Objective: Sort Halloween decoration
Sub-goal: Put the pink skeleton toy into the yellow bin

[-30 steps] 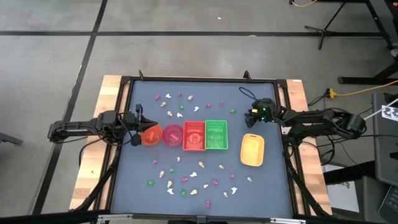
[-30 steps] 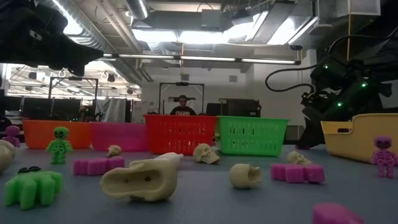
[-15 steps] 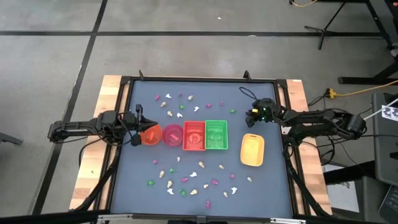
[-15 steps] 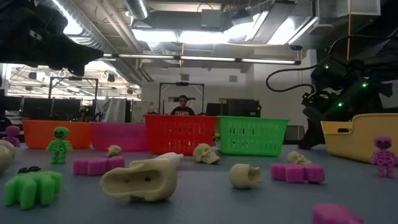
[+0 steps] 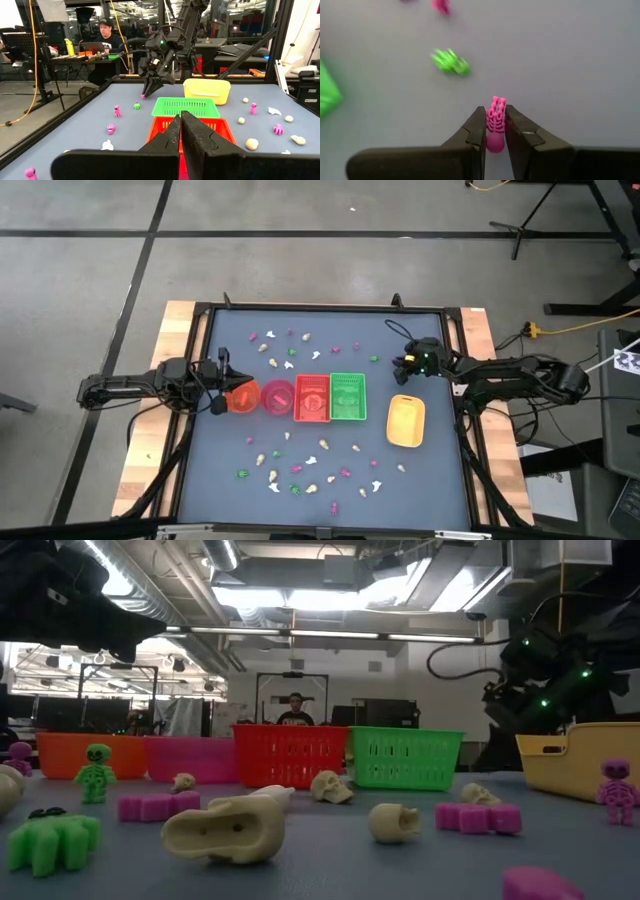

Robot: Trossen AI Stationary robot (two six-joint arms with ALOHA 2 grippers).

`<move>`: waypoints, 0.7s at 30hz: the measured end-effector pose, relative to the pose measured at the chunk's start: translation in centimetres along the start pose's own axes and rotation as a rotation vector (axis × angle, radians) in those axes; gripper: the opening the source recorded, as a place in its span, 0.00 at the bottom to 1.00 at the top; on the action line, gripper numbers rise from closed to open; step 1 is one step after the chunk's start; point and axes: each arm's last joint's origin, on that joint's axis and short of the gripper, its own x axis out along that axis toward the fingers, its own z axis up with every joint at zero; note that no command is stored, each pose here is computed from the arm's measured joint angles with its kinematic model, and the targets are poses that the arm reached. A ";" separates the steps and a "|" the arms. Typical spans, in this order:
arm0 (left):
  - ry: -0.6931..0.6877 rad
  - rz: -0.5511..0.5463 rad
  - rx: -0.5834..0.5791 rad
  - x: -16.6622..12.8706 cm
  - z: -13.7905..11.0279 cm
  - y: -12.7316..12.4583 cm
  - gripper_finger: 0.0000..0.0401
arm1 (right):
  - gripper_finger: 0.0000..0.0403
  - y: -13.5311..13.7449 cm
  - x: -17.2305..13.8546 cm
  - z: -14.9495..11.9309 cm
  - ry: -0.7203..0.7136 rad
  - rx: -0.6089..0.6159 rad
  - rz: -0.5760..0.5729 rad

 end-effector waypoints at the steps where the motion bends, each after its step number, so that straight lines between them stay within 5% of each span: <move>1: -0.001 0.000 0.000 0.0 0.0 0.0 0.00 | 0.12 0.1 -0.1 0.2 -0.012 -0.006 0.015; 8: 0.000 0.000 0.000 0.0 0.0 0.0 0.00 | 0.13 1.3 -0.4 3.7 -0.100 -0.042 0.194; 21: 0.000 0.000 0.000 0.0 0.0 0.0 0.00 | 0.13 5.2 -2.2 8.2 -0.043 -0.058 0.858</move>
